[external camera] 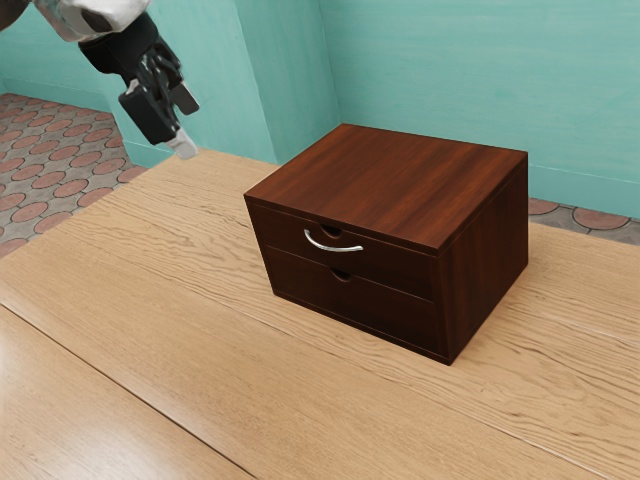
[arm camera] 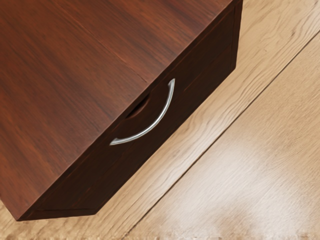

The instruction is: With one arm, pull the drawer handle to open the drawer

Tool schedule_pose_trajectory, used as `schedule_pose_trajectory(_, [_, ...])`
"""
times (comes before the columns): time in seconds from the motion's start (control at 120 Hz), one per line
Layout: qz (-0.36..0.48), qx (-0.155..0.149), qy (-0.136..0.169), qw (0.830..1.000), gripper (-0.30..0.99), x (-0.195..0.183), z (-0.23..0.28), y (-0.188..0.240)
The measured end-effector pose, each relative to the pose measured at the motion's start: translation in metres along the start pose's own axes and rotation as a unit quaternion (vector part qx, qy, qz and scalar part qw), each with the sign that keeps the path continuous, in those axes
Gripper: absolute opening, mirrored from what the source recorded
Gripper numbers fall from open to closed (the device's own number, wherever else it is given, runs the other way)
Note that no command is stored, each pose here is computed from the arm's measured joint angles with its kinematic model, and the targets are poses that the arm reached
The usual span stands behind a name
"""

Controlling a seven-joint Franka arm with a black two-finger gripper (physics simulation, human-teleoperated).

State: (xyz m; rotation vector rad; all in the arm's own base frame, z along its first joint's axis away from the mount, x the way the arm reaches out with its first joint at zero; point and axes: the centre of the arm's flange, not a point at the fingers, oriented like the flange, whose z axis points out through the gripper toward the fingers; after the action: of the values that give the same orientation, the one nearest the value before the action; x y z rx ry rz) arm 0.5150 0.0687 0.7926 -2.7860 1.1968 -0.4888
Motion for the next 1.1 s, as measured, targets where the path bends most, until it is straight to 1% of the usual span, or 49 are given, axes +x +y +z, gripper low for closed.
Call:
schedule_pose_trajectory(0.1, [0.028, -0.002, -0.007, 1.0, 0.69, -0.01, 0.011, -0.004])
schedule_pose_trajectory(0.192, [0.07, -0.004, -0.005, 0.998, 0.69, -0.003, 0.027, 0.004])
schedule_pose_trajectory(0.275, [0.118, -0.001, 0.009, 0.993, 0.68, 0.006, 0.041, 0.029])
schedule_pose_trajectory(0.35, [0.145, 0.013, 0.025, 0.989, 0.68, -0.001, 0.045, 0.041])
schedule_pose_trajectory(0.433, [0.171, 0.027, 0.039, 0.984, 0.68, 0.001, 0.055, 0.039])
schedule_pose_trajectory(0.6, [0.219, 0.033, 0.062, 0.973, 0.65, 0.012, 0.107, 0.04])
schedule_pose_trajectory(0.7, [0.245, 0.048, 0.073, 0.966, 0.64, 0.014, 0.127, 0.04])
schedule_pose_trajectory(0.775, [0.263, 0.062, 0.076, 0.96, 0.62, 0.015, 0.135, 0.036])
schedule_pose_trajectory(0.9, [0.287, 0.075, 0.069, 0.952, 0.6, 0.011, 0.151, 0.029])
schedule_pose_trajectory(1.1, [0.322, 0.085, 0.059, 0.941, 0.42, 0.01, 0.173, 0.026])
